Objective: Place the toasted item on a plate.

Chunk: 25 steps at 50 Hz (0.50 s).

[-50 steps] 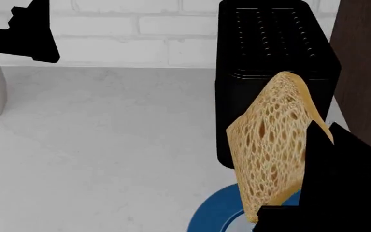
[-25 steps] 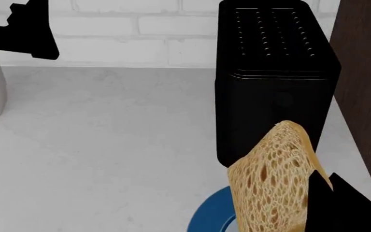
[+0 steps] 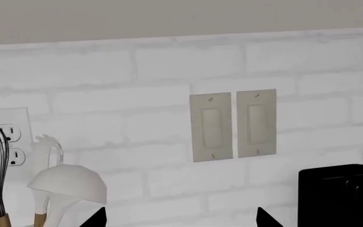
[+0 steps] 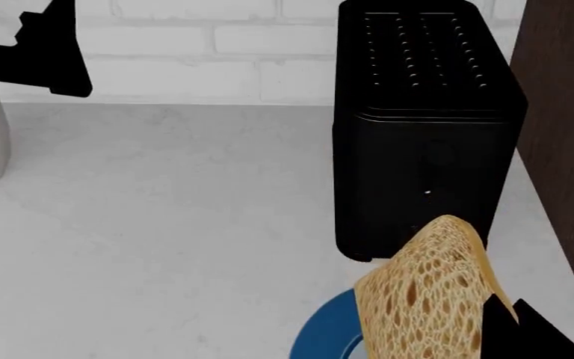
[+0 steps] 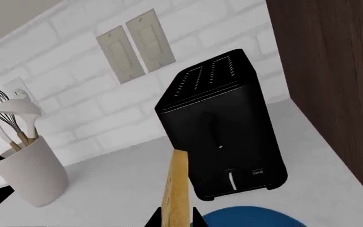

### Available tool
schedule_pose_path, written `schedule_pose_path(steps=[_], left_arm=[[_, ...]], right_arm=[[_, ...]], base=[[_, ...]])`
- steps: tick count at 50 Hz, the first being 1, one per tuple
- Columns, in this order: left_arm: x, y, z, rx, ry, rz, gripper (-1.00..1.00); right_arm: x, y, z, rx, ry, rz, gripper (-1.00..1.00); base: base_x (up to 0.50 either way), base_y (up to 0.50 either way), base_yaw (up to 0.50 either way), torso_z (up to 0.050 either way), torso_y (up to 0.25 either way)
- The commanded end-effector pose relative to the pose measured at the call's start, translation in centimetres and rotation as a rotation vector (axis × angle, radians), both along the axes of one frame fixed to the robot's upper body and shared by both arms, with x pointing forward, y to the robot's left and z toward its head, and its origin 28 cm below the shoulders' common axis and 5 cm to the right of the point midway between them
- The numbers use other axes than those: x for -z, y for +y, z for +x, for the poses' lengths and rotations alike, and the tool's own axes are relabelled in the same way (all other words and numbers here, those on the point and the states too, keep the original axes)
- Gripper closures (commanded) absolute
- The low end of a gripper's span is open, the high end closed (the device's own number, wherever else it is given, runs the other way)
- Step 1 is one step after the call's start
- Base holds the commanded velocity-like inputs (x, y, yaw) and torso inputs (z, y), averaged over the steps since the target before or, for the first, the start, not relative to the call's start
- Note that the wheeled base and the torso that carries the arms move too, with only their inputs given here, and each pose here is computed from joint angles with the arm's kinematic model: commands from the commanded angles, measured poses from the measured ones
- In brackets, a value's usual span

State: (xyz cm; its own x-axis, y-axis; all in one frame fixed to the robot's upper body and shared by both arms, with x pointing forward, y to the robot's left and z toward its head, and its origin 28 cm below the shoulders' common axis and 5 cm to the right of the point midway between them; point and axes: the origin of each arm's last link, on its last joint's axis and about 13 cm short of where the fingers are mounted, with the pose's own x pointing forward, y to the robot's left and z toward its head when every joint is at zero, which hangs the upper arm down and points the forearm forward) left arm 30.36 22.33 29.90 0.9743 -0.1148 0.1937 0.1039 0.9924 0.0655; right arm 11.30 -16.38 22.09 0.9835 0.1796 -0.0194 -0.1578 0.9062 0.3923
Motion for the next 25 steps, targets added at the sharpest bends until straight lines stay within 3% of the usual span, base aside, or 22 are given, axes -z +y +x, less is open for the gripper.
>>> schedule_pose_path(steps=[1,25], left_arm=[[0.0,0.0,0.0,-0.002,-0.003,-0.006,-1.0],[0.1,-0.3,-0.1,0.009,-0.005,0.007,-1.0]], right_arm=[[0.8,-0.1,-0.1,0.002,0.011,0.014,1.0],[3.2,-0.6,0.5,0.007,0.043,0.046,1.0]], base=[[0.0,0.0,0.0,0.0,0.0],[0.0,0.0,0.0,0.0,0.0]])
